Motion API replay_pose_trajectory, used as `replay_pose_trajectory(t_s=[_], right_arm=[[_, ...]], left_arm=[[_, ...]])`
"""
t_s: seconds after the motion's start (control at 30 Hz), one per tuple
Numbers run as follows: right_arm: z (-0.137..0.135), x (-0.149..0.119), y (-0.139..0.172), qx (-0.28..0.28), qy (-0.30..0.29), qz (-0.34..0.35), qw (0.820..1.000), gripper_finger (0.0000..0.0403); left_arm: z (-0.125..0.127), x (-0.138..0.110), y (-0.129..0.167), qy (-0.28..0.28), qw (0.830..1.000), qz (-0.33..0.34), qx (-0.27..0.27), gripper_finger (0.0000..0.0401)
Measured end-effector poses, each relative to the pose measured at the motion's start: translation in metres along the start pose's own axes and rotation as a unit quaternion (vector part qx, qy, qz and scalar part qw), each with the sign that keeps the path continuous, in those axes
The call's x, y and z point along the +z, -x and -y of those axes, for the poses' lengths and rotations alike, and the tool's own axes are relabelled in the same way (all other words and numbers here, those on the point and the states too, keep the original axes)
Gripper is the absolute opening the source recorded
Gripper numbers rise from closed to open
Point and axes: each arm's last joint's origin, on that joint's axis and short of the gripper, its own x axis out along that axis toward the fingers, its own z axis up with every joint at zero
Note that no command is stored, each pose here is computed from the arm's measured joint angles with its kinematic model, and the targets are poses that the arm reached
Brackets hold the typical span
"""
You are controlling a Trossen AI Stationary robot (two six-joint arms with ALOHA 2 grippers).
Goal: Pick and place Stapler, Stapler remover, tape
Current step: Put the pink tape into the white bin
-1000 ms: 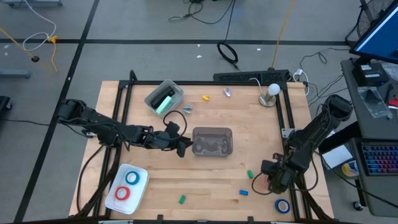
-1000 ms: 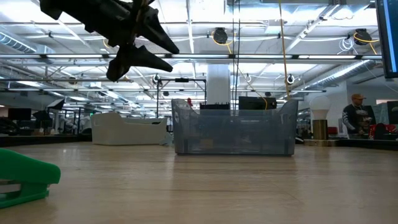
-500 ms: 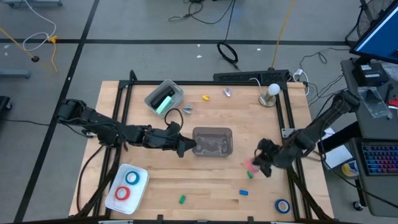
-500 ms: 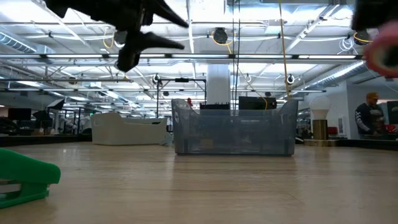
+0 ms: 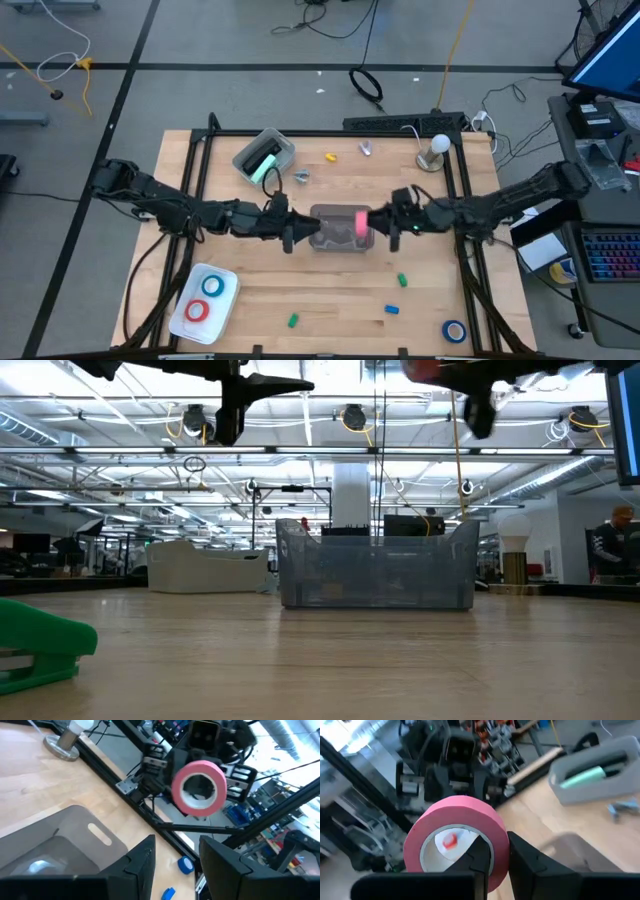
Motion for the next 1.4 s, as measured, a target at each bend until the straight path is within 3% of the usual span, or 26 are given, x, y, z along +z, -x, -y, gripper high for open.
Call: replay_pose_trajectory(t_s=[0.27, 0.67, 1.03, 1.4], right_arm=[[0.021, -0.008, -0.042, 0.031, -0.057, -0.006, 0.998, 0.0033], [0.027, 0.012, -0.090, 0.062, -0.035, -0.044, 0.997, 0.0033], [0.029, 0.016, -0.100, 0.070, -0.025, -0.050, 0.996, 0.0033], [0.026, 0.029, -0.084, 0.055, -0.003, -0.061, 0.997, 0.0033]], left_arm=[[0.002, 0.002, 0.000, 0.005, 1.000, 0.018, -0.003, 0.0150], [0.001, 0.003, 0.000, 0.012, 0.999, 0.029, 0.008, 0.0150], [0.004, 0.005, 0.001, 0.013, 0.999, 0.036, -0.009, 0.0150], [0.005, 0.001, 0.000, 0.000, 0.998, -0.023, -0.054, 0.0150]])
